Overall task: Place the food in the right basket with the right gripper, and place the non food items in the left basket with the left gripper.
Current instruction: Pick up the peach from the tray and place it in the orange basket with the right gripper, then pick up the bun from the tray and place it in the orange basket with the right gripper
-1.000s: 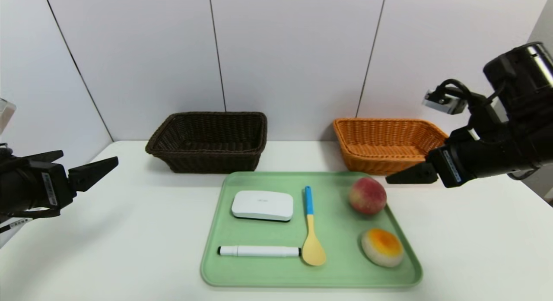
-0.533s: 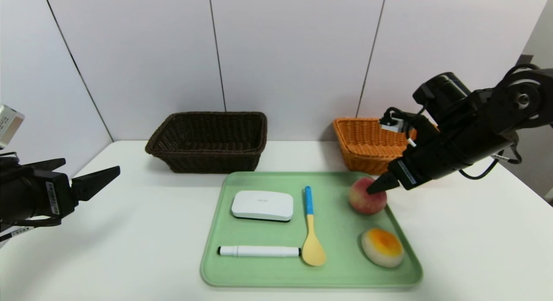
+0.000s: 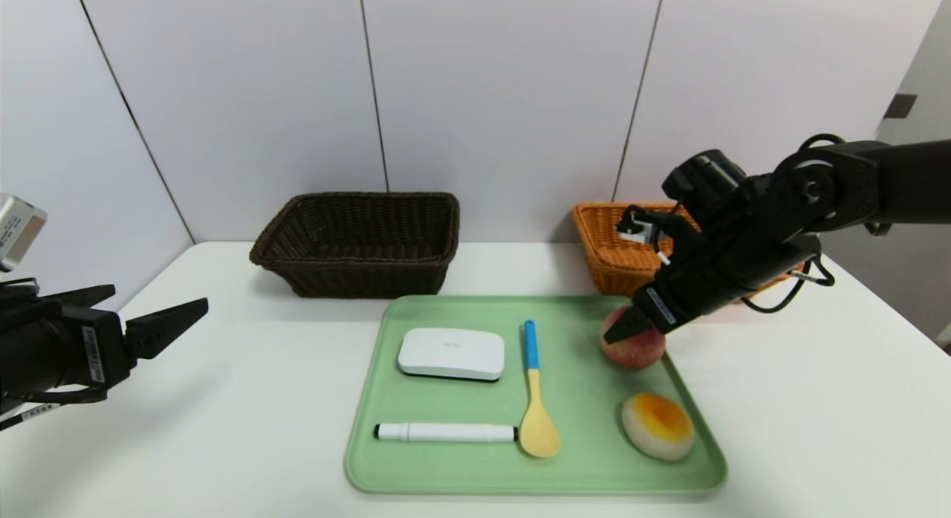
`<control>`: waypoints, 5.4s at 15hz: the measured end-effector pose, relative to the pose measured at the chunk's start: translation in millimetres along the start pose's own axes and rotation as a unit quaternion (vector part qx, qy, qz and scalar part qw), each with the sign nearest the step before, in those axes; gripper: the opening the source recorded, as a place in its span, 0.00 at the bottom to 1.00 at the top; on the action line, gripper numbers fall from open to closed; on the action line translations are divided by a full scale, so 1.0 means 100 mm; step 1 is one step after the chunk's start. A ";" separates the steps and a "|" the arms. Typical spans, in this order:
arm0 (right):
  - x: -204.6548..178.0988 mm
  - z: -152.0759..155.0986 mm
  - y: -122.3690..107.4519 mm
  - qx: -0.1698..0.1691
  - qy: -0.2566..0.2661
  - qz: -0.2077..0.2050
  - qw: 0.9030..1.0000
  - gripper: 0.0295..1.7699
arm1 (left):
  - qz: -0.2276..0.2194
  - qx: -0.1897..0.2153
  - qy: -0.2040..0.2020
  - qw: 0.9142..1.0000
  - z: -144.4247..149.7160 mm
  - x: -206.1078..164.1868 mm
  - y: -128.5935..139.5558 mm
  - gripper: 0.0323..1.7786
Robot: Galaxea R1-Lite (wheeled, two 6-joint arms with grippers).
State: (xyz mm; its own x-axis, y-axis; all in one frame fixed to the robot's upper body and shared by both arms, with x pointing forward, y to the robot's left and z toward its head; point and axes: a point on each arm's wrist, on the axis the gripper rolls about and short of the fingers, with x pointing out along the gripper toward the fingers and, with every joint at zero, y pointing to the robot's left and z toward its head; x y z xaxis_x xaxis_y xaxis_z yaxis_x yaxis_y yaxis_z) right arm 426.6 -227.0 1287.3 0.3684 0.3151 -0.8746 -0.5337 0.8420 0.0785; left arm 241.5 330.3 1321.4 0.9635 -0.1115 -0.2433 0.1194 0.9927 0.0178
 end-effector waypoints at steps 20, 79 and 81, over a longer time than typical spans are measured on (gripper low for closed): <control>0.19 0.00 0.05 -0.012 0.005 -0.009 1.000 0.58 | 0.002 -0.002 -0.001 1.000 -0.01 -0.01 0.00 0.95; -0.83 0.16 -1.39 0.064 -0.224 -0.210 0.950 0.90 | 0.003 -0.015 0.014 1.000 -0.17 -0.07 -0.01 0.95; -1.12 0.01 -1.05 0.056 -0.219 -0.196 0.954 0.92 | 0.001 -0.015 0.016 1.000 -0.18 -0.08 -0.01 0.95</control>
State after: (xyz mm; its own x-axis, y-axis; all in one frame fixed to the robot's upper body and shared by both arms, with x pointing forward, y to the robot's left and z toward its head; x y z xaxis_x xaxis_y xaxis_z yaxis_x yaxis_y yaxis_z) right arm 441.7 -350.2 1377.6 0.8186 0.0984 -0.5659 -0.2139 0.9666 -0.1414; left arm 229.3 330.6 1305.8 0.9558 -0.1086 -0.2734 0.1097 0.9939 -0.0113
